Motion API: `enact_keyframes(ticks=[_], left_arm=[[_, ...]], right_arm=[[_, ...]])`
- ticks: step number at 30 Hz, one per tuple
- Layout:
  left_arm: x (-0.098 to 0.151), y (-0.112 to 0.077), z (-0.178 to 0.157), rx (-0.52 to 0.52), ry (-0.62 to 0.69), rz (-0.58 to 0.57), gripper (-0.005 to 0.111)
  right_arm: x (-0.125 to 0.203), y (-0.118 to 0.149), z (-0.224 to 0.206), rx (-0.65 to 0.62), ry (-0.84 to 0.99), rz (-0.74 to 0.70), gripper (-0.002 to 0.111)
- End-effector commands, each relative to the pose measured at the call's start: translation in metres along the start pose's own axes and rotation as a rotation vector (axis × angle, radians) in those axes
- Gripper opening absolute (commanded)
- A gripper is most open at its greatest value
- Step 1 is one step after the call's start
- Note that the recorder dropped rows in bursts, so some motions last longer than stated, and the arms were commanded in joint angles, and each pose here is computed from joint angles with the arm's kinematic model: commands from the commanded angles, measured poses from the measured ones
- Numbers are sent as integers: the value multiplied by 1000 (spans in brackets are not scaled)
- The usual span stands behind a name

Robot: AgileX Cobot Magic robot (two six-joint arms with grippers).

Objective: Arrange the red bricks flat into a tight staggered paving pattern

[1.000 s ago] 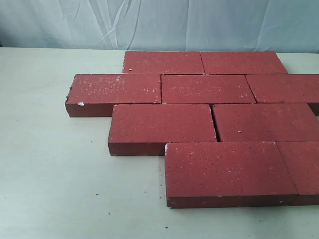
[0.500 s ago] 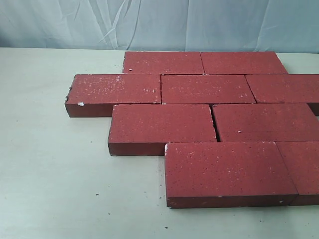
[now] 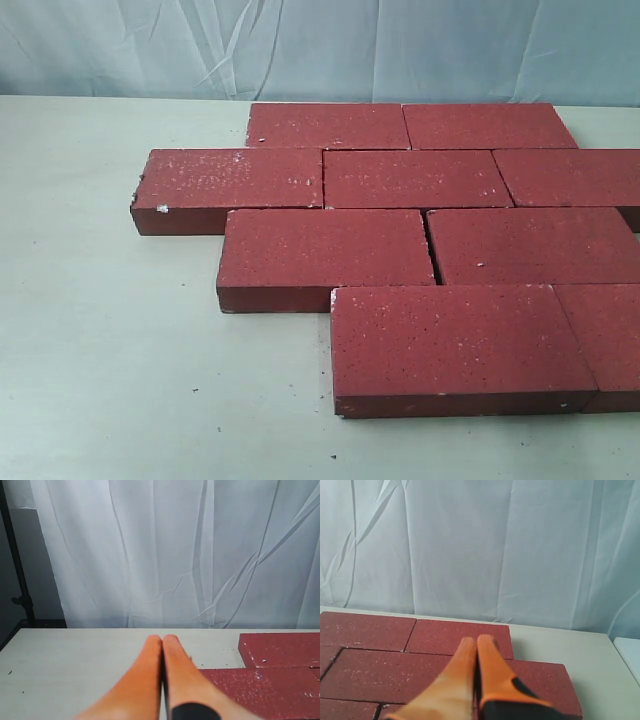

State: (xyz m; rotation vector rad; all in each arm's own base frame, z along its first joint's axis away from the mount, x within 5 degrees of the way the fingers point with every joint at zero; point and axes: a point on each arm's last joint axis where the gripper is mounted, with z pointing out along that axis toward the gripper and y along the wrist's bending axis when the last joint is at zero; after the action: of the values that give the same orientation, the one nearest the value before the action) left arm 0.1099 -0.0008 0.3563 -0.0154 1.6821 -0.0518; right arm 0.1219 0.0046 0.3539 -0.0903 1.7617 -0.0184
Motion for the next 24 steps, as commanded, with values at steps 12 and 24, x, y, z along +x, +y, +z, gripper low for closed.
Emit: enact_keyframes(ticks=[12, 24], left_arm=[[3, 0, -1, 3, -4, -23, 0], [49, 8, -21, -98, -123, 122, 0]], right_arm=[[0, -1, -1, 5, -7, 2, -1], [0, 0, -1, 4, -7, 5, -1]])
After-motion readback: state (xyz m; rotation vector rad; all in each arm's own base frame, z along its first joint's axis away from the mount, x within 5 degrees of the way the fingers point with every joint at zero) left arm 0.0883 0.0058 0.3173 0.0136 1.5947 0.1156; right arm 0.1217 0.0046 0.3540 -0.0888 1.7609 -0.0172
